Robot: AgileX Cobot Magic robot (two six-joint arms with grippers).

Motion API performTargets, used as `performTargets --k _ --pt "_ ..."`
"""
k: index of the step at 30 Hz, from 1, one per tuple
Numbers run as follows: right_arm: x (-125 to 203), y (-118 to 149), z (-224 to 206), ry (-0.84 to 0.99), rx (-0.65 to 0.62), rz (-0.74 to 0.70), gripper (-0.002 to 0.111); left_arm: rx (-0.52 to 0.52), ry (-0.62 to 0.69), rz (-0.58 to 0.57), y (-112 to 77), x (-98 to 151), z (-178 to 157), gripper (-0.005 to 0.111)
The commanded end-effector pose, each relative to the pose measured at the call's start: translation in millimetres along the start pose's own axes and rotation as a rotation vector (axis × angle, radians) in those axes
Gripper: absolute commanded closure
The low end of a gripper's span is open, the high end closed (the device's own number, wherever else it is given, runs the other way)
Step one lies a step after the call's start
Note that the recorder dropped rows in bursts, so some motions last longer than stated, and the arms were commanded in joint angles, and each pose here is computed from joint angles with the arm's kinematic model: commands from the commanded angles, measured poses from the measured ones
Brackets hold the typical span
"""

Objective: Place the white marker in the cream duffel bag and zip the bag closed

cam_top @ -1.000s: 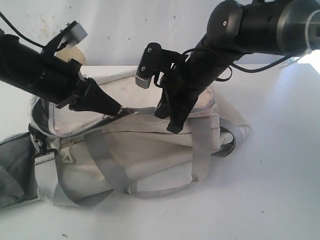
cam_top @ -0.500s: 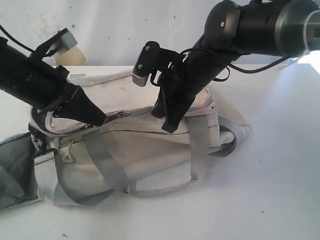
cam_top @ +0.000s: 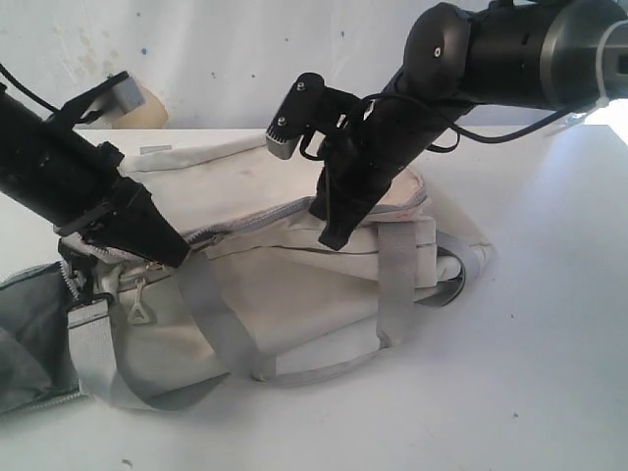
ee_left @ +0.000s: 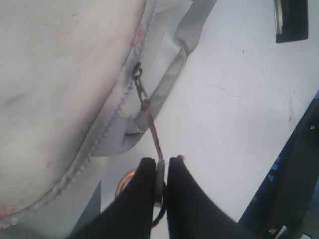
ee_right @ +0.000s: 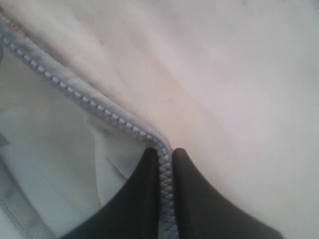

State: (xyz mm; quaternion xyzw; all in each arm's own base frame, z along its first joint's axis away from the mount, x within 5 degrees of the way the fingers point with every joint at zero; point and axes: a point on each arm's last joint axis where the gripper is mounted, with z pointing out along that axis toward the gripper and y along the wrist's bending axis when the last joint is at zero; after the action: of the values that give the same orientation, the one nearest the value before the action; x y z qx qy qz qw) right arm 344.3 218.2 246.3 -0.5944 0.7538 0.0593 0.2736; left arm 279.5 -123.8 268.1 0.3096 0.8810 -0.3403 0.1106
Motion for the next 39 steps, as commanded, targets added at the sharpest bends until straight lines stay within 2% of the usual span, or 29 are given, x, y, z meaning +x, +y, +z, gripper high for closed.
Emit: performTargets --k 1,4,12,23,31,34,39 --pt "7 -9 -1 0.032 0.051 0.007 0.108 -0.026 0.072 0.006 -1.7 7 -4 0.107" --pt "9 -10 -1 0.045 0.055 0.012 0.108 -0.041 0.086 0.004 -0.3 8 -4 0.107" --pt "31 -31 -8 0.067 0.087 0.193 0.108 -0.048 0.063 -0.033 7.1 10 -10 0.107" --pt "42 -42 -14 0.073 0.119 0.250 0.108 -0.080 0.002 -0.116 29.5 15 -30 0.107" --pt "62 -55 -20 0.100 0.140 0.331 0.108 -0.083 -0.012 -0.136 33.5 16 -34 0.107" --pt "61 -55 -20 0.097 0.136 0.329 0.108 -0.040 -0.057 -0.146 29.7 12 -34 0.107" --pt "47 -54 -29 -0.006 0.153 0.334 0.104 0.083 -0.202 -0.068 18.8 -2 -36 0.107"
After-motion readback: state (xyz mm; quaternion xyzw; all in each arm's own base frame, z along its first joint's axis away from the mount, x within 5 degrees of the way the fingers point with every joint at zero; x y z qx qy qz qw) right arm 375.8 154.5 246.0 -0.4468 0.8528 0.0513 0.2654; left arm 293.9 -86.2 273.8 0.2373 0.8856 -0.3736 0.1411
